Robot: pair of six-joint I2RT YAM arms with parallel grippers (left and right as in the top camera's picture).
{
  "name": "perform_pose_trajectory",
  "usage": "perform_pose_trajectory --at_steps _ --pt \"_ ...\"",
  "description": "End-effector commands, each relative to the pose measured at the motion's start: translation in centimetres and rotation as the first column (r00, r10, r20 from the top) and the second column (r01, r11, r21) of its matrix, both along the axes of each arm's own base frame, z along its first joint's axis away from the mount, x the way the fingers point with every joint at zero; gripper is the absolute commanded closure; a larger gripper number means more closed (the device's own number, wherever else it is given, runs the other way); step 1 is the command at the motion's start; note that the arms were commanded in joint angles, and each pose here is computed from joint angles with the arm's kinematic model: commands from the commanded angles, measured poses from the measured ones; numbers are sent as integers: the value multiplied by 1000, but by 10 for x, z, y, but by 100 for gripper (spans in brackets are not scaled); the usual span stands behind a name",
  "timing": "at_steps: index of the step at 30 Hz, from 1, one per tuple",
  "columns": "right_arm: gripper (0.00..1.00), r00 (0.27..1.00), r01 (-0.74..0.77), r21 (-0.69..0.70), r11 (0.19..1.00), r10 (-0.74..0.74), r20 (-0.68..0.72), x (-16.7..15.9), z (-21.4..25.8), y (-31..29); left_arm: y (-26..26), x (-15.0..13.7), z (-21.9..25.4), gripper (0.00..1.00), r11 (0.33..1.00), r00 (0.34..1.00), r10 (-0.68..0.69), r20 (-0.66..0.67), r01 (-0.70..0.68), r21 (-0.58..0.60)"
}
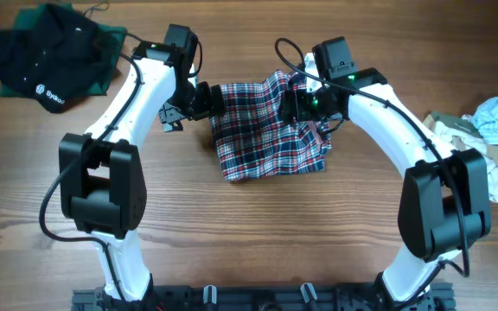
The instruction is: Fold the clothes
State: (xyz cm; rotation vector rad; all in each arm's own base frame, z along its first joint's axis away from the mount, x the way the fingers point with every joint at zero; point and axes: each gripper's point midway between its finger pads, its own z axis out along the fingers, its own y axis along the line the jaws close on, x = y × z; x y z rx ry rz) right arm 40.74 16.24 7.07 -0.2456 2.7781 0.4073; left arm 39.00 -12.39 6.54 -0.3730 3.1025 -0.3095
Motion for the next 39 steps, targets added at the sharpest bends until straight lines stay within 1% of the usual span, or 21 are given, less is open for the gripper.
perform_pose_trajectory --at_steps 1,4,7,8,10,11,15,16,17,18,22,28,32,36,39 --pt "5 992 -98 10 995 96 81 10 16 8 -3 -2 -6 0 1000 1000 -17 -16 17 -5" --pt "9 991 -112 12 994 110 76 12 8 10 -4 -3 -6 0 1000 1000 -20 -15 20 -5" --pt "20 991 -128 40 991 126 45 11 -7 16 -5 -3 -6 0 1000 1000 -22 -15 22 -5" --pt "28 991 -128 41 991 126 34 11 -12 17 -5 -3 -6 0 1000 1000 -22 -16 22 -5" --pt "55 992 -125 40 991 124 23 11 -17 17 -5 -3 -6 0 1000 1000 -22 -16 22 -5" --pt "64 992 -126 43 991 126 20 11 -19 17 -5 -3 -6 0 1000 1000 -22 -16 22 -5" --pt "79 993 -119 43 992 118 7 10 -23 17 -5 -2 -6 1 1000 1000 -22 -12 22 -5" --pt "85 993 -118 42 992 118 1 10 -26 17 -5 -2 -6 0 1000 1000 -22 -12 22 -6" --pt "93 993 -117 41 992 118 -5 10 -29 17 -5 -2 -6 0 1000 1000 -22 -12 22 -6" --pt "96 993 -117 38 992 117 -6 10 -31 17 -5 -2 -6 0 1000 1000 -22 -12 22 -5" --pt "96 998 -61 -28 998 62 24 19 -29 4 -5 -2 -6 1 1000 1000 -22 -12 22 -5" --pt "96 995 17 -119 993 -4 104 38 -8 -15 -5 -2 -6 0 1000 1000 -22 -12 22 -5" --pt "96 989 74 -137 988 -55 136 50 4 -25 -4 -2 -7 0 1000 1000 -21 -11 21 -2" --pt "96 986 83 -147 986 -60 154 55 10 -27 -4 -2 -6 0 1000 1000 -21 -10 21 -2" --pt "96 978 133 -223 966 -92 185 60 11 -43 -4 -2 -7 0 1000 1000 -21 -11 21 -2"
